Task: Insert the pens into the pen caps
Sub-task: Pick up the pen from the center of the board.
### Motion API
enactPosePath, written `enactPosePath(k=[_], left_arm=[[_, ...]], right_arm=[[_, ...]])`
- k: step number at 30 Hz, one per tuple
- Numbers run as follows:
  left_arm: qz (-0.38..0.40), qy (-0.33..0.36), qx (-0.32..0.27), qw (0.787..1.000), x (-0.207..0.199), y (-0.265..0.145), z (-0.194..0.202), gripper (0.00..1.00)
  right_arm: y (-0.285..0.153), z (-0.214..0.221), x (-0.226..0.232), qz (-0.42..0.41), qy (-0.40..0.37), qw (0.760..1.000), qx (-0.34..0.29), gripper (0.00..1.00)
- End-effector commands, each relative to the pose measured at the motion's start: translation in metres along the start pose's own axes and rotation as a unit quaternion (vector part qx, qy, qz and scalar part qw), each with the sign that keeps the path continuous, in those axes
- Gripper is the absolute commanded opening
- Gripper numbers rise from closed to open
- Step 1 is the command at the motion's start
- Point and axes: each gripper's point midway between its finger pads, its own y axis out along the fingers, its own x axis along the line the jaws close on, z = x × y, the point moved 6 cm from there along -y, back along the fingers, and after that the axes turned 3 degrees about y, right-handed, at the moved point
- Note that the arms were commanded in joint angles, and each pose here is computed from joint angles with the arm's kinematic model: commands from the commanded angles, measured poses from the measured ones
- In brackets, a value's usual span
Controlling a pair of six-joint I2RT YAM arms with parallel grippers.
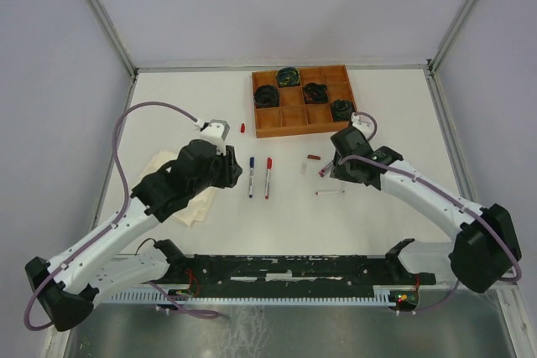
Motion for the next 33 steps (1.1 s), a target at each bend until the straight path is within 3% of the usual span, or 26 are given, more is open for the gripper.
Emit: enactPosePath(k=[1,10,15,33], left_arm=[[-0.037,0.034,-0.011,0.999,0.019,-0.010,0.009,0.45],[-0.020,0.032,-0.023,0.999,0.018,-0.015,0.011,0.43],[-0.019,0.038,-0.023,0.999,0.018,-0.016,0.011,0.43],[-0.015,0.041,-0.015,0.999,0.017,-0.012,0.014,0.41]], right_arm=[[0.032,-0.019,0.008,-0.026,0.063,0.998,-0.005,0.48],[0.097,-0.038,0.000,0.010,0.163,0.987,0.005,0.42],[0.118,-0.043,0.002,0.018,0.178,0.984,0.015,0.39],[0.117,-0.058,0.012,-0.012,0.176,0.984,0.000,0.35]])
